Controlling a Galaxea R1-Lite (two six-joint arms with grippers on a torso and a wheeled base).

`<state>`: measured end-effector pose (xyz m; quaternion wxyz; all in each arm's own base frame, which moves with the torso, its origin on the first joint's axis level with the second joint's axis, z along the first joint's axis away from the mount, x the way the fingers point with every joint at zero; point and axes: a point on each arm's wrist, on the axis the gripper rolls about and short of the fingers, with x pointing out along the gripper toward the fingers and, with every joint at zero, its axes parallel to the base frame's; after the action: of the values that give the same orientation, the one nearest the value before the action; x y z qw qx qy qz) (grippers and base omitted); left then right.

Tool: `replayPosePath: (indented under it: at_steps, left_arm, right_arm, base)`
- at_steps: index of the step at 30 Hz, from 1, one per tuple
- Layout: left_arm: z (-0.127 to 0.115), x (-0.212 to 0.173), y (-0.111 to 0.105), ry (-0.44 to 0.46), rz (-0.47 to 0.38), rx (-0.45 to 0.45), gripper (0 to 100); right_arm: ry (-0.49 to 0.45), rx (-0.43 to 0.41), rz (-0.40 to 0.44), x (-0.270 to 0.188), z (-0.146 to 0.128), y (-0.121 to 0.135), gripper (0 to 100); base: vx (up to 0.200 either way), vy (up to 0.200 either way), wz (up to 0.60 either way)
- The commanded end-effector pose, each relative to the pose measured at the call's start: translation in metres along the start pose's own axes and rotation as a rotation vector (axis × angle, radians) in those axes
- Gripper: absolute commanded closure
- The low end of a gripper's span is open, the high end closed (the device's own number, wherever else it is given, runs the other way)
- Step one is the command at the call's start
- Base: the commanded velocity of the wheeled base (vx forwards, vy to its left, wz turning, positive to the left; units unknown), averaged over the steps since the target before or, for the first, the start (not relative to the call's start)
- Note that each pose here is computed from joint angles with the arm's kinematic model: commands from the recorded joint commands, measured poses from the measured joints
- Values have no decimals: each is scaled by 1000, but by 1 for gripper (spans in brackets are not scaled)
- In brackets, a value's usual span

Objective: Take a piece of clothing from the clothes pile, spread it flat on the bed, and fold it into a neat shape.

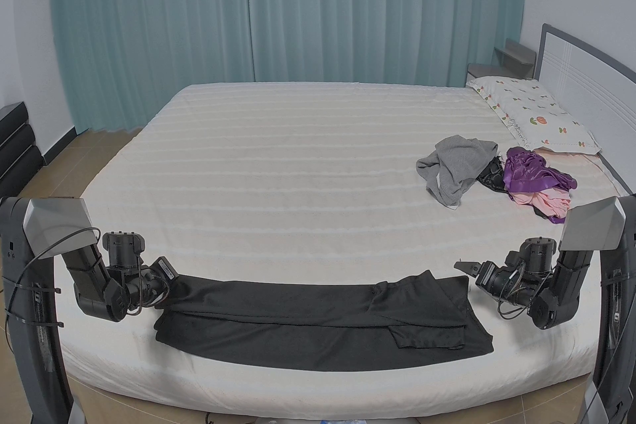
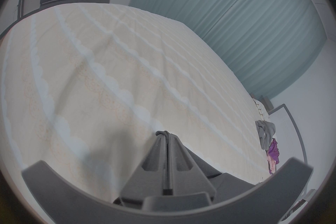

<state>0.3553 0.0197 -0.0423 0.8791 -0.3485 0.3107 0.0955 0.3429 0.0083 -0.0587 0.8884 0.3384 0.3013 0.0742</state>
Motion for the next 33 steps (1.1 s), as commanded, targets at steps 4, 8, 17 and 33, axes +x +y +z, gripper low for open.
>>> replayPosePath:
  at_steps: [4, 8, 17, 33]
  left_arm:
    - [0, 1, 1, -1, 2, -2, 100]
    - [0, 1, 1, -1, 2, -2, 100]
    - [-1, 0, 2, 3, 5, -2, 100]
    - [-2, -1, 2, 6, 6, -3, 100]
  right_arm:
    - [13, -6, 5, 12, -3, -1, 0]
    - [21, -9, 6, 14, -6, 0, 100]
    - [7, -10, 17, 14, -2, 2, 100]
    - [-61, -15, -32, 17, 5, -1, 100]
  base:
    - [0, 0, 0]
    - [0, 0, 0]
    - [0, 0, 0]
    - [0, 0, 0]
